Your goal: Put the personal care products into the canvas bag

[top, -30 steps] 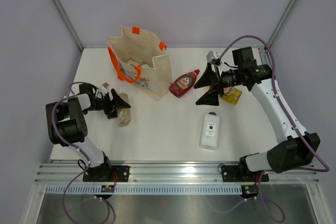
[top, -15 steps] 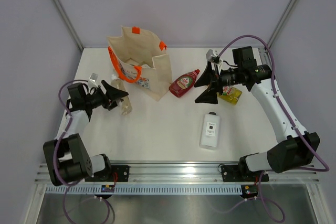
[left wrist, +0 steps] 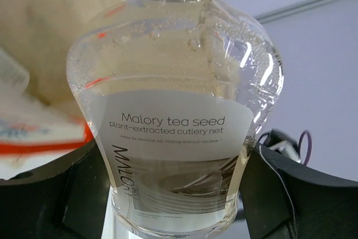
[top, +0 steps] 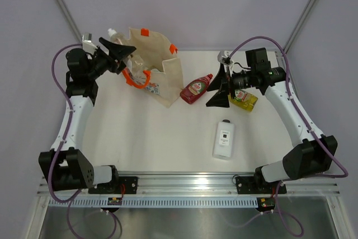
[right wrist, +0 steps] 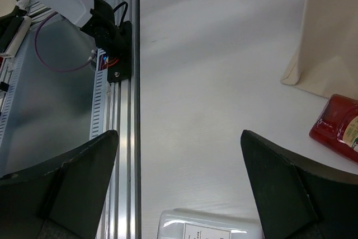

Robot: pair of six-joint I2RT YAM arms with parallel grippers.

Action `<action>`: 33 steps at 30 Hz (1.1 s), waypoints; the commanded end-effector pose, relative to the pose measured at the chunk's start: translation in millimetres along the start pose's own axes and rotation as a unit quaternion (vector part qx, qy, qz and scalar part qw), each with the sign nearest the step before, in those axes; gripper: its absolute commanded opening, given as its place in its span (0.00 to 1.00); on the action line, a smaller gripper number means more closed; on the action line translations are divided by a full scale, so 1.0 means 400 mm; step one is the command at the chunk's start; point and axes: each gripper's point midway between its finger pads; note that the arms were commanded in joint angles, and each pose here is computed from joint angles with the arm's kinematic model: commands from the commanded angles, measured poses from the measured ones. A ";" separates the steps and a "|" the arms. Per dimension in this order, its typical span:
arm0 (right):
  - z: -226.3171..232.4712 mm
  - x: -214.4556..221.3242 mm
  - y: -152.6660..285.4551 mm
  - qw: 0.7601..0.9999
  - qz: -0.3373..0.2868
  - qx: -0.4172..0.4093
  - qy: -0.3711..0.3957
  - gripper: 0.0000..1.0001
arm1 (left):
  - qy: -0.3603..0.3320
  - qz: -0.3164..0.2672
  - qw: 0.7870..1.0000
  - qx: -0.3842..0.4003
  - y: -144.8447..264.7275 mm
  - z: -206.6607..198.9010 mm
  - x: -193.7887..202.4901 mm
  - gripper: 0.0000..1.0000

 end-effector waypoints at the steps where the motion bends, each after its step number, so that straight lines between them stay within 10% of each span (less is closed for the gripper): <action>1: -0.010 -0.049 0.016 0.999 -0.009 0.024 0.027 0.99 | -0.049 -0.111 0.991 0.056 -0.074 -0.165 -0.142 0.00; 7: 0.004 -0.031 0.023 0.999 -0.003 0.044 0.021 1.00 | -0.091 -0.145 0.985 -0.020 -0.255 -0.126 -0.265 0.11; 12: -0.048 0.006 0.038 0.993 0.035 0.111 -0.001 0.99 | -0.155 -0.090 0.981 -0.073 -0.357 -0.081 -0.204 0.59; 19: -0.152 0.065 0.069 0.973 0.092 0.211 -0.007 1.00 | -0.243 -0.073 0.961 -0.115 -0.359 -0.057 -0.162 0.99; 33: -0.392 0.378 0.213 0.885 0.365 0.287 0.032 0.99 | -0.356 -0.059 0.922 -0.142 -0.237 -0.110 -0.143 0.99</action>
Point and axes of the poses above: each gripper's point midway between its finger pads, its own y axis back along the fingers, its own z axis along the line the jaws close on, x = y × z, and after that the axes turned 12 degrees about y, right-handed
